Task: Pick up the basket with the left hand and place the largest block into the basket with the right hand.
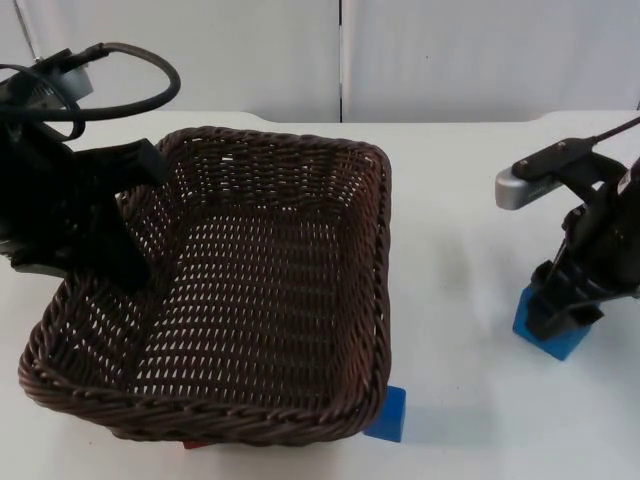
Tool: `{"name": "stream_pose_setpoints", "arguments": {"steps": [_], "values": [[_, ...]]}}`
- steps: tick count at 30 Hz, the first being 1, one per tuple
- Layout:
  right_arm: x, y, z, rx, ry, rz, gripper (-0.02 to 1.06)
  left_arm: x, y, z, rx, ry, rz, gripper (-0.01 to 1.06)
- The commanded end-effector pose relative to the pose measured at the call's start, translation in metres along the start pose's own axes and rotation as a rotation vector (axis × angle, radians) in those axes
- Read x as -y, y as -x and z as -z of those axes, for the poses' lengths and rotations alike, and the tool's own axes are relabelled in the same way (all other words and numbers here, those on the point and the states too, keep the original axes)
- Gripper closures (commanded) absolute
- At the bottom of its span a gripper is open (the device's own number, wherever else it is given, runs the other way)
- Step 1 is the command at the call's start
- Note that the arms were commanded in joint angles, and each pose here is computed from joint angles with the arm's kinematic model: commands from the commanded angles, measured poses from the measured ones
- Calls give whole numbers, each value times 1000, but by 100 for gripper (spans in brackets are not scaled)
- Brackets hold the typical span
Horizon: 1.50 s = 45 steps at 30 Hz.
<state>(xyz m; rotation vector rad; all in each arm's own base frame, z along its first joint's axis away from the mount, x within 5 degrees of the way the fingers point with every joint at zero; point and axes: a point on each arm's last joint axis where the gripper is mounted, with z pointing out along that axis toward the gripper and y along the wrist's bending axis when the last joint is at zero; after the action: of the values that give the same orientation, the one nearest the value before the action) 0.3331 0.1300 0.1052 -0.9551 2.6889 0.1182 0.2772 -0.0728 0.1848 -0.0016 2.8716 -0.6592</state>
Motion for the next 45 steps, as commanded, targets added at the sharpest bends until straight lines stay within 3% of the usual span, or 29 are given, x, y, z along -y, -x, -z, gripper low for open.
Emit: {"name": "stream_pose_setpoints", "arguments": {"steps": [1, 2, 9, 14, 18, 23, 45], "values": [[-2, 4, 9, 23, -5, 10, 100, 3, 0, 4, 16, -16, 13, 105], [-2, 5, 14, 31, -6, 11, 105, 3, 0, 4, 16, -16, 13, 105], [-4, 12, 63, 110, -22, 23, 105, 3, 0, 4, 16, -16, 13, 105], [-8, 15, 114, 214, -51, 37, 105, 3, 0, 4, 16, -16, 13, 105], [-14, 12, 168, 355, -94, 48, 105, 3, 0, 4, 16, -16, 13, 105], [-18, 7, 195, 431, -117, 53, 105, 3, 0, 4, 16, -16, 13, 105], [-20, 5, 205, 454, -117, 50, 105, 3, 0, 4, 16, -17, 14, 105]]}}
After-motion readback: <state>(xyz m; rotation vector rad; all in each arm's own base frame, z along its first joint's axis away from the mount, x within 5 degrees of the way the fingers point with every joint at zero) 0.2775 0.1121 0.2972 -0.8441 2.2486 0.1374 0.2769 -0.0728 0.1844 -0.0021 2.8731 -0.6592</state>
